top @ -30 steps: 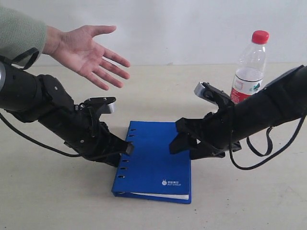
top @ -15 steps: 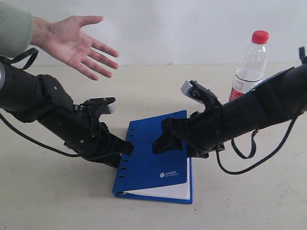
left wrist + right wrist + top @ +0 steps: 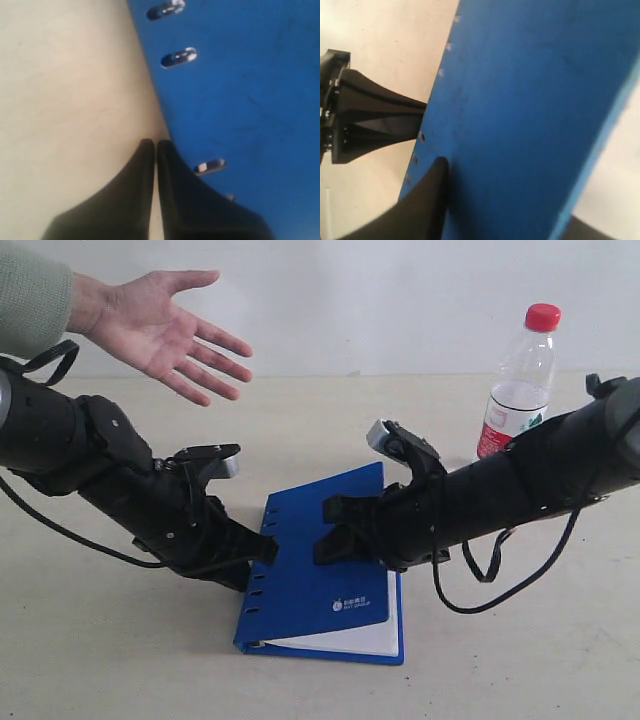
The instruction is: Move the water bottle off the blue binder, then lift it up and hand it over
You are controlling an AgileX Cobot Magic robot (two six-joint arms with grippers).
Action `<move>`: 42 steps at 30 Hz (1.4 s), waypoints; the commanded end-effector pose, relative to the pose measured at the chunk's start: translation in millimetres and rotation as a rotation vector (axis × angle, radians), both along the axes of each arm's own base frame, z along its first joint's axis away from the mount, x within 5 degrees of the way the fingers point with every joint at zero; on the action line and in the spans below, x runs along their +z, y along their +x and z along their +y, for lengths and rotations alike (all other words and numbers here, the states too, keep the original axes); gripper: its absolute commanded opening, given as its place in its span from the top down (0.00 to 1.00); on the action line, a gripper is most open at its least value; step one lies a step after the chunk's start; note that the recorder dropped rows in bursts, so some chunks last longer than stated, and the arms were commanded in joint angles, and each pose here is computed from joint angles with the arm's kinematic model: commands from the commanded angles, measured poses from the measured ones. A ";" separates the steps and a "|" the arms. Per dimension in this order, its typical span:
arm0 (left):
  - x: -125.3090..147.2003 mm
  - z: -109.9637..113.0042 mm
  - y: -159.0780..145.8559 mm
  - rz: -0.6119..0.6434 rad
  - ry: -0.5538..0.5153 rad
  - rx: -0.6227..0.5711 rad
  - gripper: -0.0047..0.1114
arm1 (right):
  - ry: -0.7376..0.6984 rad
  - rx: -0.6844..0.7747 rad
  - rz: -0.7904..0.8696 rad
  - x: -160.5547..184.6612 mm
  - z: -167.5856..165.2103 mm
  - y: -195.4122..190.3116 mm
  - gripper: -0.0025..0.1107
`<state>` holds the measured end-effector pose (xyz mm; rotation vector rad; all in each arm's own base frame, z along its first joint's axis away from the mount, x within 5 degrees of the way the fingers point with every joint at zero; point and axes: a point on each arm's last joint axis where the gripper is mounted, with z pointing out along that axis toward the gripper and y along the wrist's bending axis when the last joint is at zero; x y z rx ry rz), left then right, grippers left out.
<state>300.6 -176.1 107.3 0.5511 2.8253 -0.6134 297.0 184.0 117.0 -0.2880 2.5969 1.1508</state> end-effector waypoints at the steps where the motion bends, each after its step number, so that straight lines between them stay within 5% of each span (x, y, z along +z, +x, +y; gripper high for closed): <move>1: 0.0 -1.2 -0.3 0.008 -0.010 -0.011 0.92 | -0.021 0.049 -0.030 -4.5 1.7 -1.8 0.94; 18: 6.7 3.9 16.9 -0.200 0.036 0.036 0.92 | -0.105 0.194 -0.370 27.2 -2.8 1.7 0.98; 25: 39.1 14.5 18.2 -0.414 0.061 0.067 0.67 | -0.216 0.177 -0.500 34.4 -15.1 -2.7 0.98; 30: 56.2 13.6 6.2 -0.510 0.081 -0.070 0.60 | -0.230 0.223 -0.562 36.1 -15.5 -4.1 0.98; 36: 61.4 -9.3 -4.3 -0.566 -0.080 -0.228 0.60 | -0.299 0.244 -0.635 40.8 -13.3 -5.0 0.98; 42: 88.0 16.9 -0.5 -0.627 -0.359 -0.212 0.60 | -0.410 0.274 -0.740 55.9 -10.1 -14.9 0.98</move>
